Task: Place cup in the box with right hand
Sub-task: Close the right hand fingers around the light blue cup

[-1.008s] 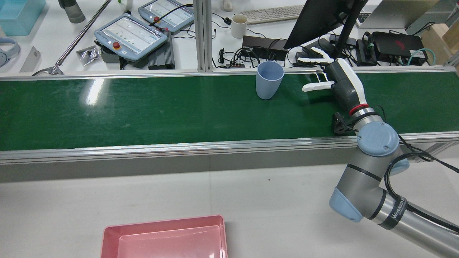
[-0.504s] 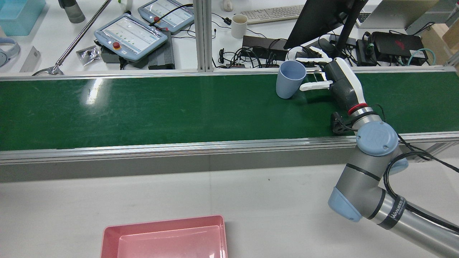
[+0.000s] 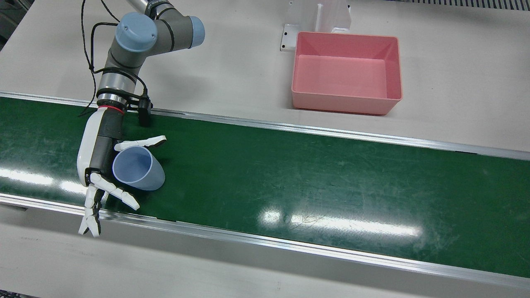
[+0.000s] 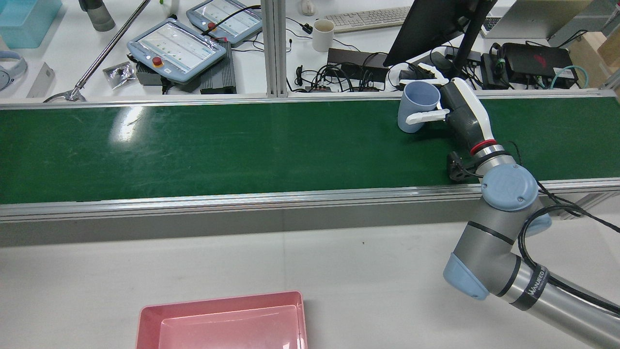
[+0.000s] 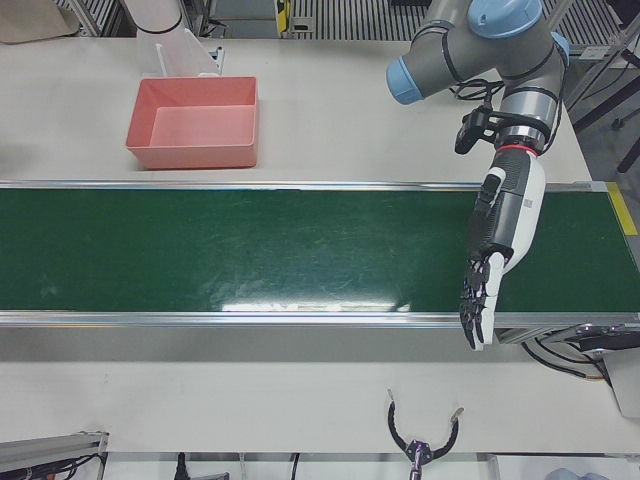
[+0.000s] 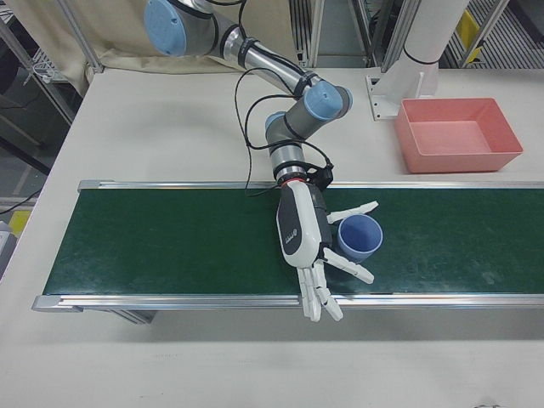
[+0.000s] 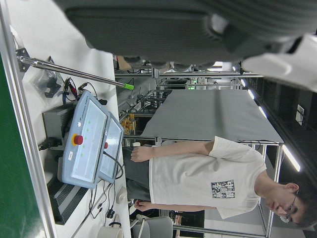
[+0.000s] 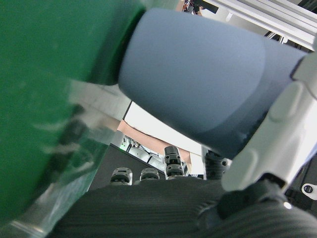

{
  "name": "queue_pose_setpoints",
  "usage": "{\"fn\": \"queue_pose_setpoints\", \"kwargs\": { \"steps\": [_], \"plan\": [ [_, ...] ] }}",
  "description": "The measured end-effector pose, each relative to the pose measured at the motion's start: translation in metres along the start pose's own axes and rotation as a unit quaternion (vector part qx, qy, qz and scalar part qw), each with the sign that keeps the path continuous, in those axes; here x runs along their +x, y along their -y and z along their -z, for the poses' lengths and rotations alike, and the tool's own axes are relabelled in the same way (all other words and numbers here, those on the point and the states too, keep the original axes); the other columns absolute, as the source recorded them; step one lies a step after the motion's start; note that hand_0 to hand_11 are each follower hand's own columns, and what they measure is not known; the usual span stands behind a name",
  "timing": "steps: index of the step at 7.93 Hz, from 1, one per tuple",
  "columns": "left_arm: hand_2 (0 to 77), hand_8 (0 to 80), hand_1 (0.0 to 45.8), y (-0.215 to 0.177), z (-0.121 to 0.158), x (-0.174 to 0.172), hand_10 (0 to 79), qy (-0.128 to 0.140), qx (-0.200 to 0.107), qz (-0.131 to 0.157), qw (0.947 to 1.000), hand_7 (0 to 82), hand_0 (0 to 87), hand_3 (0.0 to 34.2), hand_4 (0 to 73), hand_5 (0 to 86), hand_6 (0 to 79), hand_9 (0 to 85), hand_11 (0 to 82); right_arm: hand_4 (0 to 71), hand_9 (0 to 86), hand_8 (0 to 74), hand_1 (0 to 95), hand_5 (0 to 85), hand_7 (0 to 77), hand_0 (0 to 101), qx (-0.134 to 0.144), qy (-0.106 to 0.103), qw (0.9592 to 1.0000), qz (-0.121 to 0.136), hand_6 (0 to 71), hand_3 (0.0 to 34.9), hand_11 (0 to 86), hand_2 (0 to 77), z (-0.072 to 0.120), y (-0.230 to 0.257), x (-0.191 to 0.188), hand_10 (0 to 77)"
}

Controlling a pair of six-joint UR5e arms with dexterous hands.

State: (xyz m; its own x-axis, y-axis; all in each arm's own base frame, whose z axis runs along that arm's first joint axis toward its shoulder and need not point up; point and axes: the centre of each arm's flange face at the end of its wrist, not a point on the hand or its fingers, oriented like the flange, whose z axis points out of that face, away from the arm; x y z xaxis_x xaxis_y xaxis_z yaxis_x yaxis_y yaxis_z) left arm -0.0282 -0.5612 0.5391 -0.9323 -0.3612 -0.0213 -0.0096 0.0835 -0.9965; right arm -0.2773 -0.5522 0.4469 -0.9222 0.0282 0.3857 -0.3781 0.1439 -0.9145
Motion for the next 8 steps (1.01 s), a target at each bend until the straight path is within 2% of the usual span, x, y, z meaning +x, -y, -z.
{"fn": "queue_pose_setpoints", "kwargs": {
  "steps": [1,2,3,4,5,6,8],
  "plan": [
    [0.5,0.0,0.5,0.0,0.0,0.0,0.0,0.0,0.0,0.0,1.0,0.0,0.0,0.0,0.0,0.0,0.0,0.0,0.0,34.9,2.2,0.5,0.5,1.6,18.0,47,0.001,0.002,1.0,0.006,2.7,4.4,3.3,0.5,0.0,0.001,-0.001,2.2],
    [0.5,0.0,0.5,0.0,0.0,0.0,0.0,0.0,0.0,0.0,1.0,0.0,0.0,0.0,0.0,0.0,0.0,0.5,0.0,43.1,5.4,0.5,0.0,0.0,22.9,48,0.002,0.003,0.9999,0.012,5.4,0.2,4.4,0.5,0.0,0.001,-0.001,2.2],
    [0.5,0.0,0.5,0.0,0.0,0.0,0.0,-0.001,0.0,0.0,1.0,0.0,0.0,0.0,0.0,0.0,0.0,0.5,0.0,43.1,5.4,0.5,0.0,0.0,22.9,48,0.004,0.003,0.9998,0.019,5.4,0.2,4.4,0.5,0.0,0.002,-0.002,2.2],
    [0.5,0.0,0.5,0.0,0.0,0.0,0.0,0.0,0.0,0.0,1.0,0.0,0.0,0.0,0.0,0.0,0.0,0.0,0.0,51.3,7.1,2.2,6.0,0.0,38.7,47,0.005,0.003,0.9997,0.023,8.2,0.2,6.0,0.0,0.001,0.004,-0.002,5.5],
    [0.5,0.0,0.5,0.0,0.0,0.0,0.0,0.0,0.0,0.0,1.0,0.0,0.0,0.0,0.0,0.0,0.0,0.0,0.0,51.3,7.1,2.2,7.6,0.0,38.7,47,0.006,0.003,0.9997,0.025,8.2,0.2,6.0,0.0,0.001,0.005,-0.003,5.5],
    [0.5,0.0,0.5,0.0,0.0,0.0,0.0,0.0,0.0,0.0,1.0,0.0,0.0,0.0,0.0,0.0,0.0,0.0,0.0,51.3,8.2,2.2,7.6,0.0,40.4,49,0.006,0.004,0.9997,0.025,9.3,0.5,7.1,7.1,0.001,0.005,-0.006,5.5],
    [0.5,0.0,0.5,0.0,0.0,0.0,0.0,0.0,0.0,0.0,1.0,0.0,0.0,0.0,0.0,0.0,0.0,0.5,0.0,51.3,8.2,1.1,7.1,0.0,40.4,51,0.006,0.011,0.9996,0.024,9.3,0.5,8.7,9.8,-0.001,0.006,-0.014,4.9]
  ]
}}
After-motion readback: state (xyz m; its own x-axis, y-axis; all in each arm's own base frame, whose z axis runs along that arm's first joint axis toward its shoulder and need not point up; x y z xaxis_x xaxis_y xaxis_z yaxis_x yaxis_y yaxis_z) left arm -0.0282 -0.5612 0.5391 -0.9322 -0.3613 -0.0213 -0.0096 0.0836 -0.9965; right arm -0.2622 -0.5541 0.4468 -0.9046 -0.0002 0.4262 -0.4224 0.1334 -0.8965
